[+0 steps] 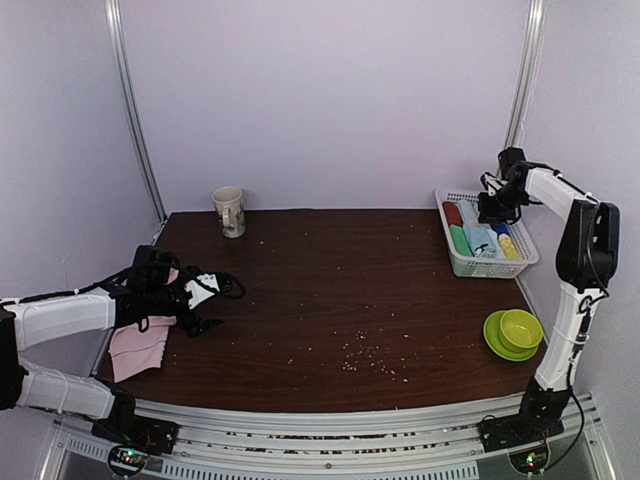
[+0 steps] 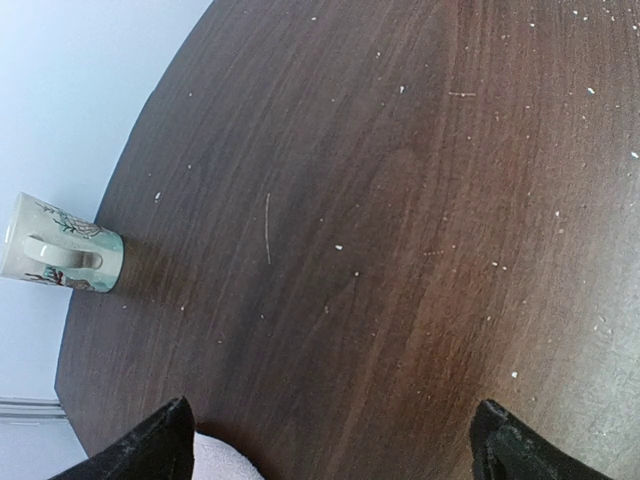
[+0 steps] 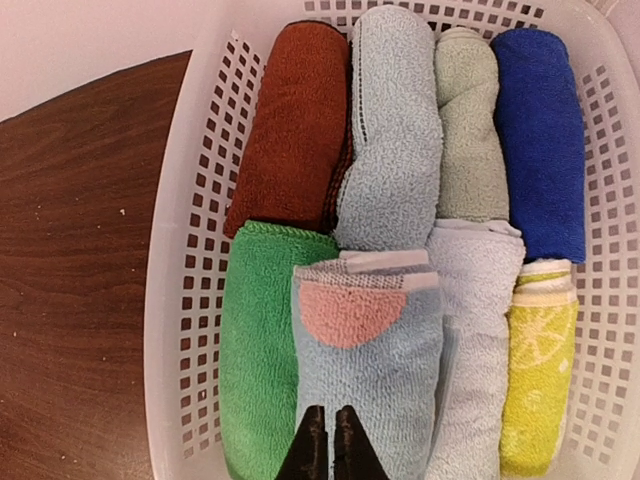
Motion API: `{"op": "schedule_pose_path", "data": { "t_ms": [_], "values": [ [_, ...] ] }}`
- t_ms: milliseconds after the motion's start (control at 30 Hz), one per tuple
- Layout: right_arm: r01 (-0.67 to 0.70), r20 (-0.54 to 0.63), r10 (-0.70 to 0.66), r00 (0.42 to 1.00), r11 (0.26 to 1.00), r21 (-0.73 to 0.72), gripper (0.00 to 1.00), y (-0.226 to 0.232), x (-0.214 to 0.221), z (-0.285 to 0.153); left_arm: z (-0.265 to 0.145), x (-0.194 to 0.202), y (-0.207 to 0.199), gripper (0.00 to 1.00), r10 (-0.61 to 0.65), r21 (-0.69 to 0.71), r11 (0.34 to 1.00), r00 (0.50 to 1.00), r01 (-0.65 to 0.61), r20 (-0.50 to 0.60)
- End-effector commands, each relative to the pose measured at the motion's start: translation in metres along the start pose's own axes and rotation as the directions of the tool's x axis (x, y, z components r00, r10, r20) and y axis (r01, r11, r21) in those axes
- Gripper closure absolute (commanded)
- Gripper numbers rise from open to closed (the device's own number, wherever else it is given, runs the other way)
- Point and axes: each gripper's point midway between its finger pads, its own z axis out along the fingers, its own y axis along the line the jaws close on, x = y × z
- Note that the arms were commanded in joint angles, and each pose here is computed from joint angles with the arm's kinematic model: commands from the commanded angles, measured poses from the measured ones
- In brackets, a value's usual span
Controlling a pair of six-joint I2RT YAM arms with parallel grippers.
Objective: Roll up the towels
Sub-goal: Place the towel in the bin, then adjust the towel in the bin.
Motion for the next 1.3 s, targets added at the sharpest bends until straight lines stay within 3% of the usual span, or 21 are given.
{"op": "schedule_pose_path", "data": {
  "t_ms": [0, 233, 400, 500, 700, 733, 767, 967, 1100, 1167, 1267],
  "values": [
    [-0.024, -0.017, 0.025, 1.0, 0.999, 0.041, 0.95, -0.006, 0.011, 0.034, 0.0, -0.003, 0.006, 0.02, -0.01, -0.019, 1.0, 1.0, 0.01, 0.019],
    [-0.033, -0.058, 0.037, 0.998, 0.998, 0.054, 0.96, -0.011, 0.026, 0.056, -0.001, -0.002, 0.006, 0.02, -0.009, -0.023, 1.0, 1.0, 0.01, 0.016],
    [-0.018, 0.023, 0.017, 1.0, 0.998, 0.057, 0.95, -0.006, -0.002, 0.027, 0.0, -0.003, 0.006, 0.02, -0.012, -0.023, 1.0, 1.0, 0.012, 0.018],
    [-0.007, 0.062, 0.003, 0.998, 0.998, 0.066, 0.88, -0.002, -0.021, 0.001, -0.002, -0.006, 0.011, 0.02, -0.02, -0.039, 0.999, 1.0, 0.021, 0.023],
    [0.062, 0.193, -0.073, 0.979, 0.996, 0.067, 0.47, 0.032, -0.053, -0.06, -0.013, -0.011, 0.053, 0.02, -0.076, -0.139, 0.987, 0.997, 0.078, 0.018],
    [0.079, 0.22, -0.095, 0.971, 0.994, 0.078, 0.15, 0.041, -0.056, -0.072, -0.015, -0.01, 0.06, 0.02, -0.088, -0.153, 0.984, 0.996, 0.088, 0.005],
    [0.105, 0.251, -0.124, 0.96, 0.991, 0.088, 0.02, 0.053, -0.059, -0.084, -0.018, -0.011, 0.069, 0.02, -0.101, -0.171, 0.98, 0.995, 0.099, -0.003],
    [0.158, 0.416, -0.211, 0.885, 0.974, 0.16, 0.0, 0.124, -0.054, -0.15, -0.046, 0.0, 0.113, 0.02, -0.209, -0.308, 0.933, 0.977, 0.187, -0.039],
    [0.223, 0.445, -0.277, 0.852, 0.96, 0.171, 0.0, 0.174, -0.031, -0.179, -0.067, 0.025, 0.124, 0.02, -0.26, -0.354, 0.911, 0.961, 0.213, -0.09],
    [0.324, 0.478, -0.321, 0.818, 0.943, 0.079, 0.0, 0.217, -0.005, -0.184, -0.074, 0.039, 0.119, 0.02, -0.259, -0.35, 0.915, 0.957, 0.198, -0.134],
    [0.394, 0.567, -0.225, 0.792, 0.899, -0.193, 0.0, 0.266, 0.033, -0.188, -0.079, 0.06, 0.105, 0.02, -0.254, -0.347, 0.922, 0.945, 0.172, -0.207]
  ]
}}
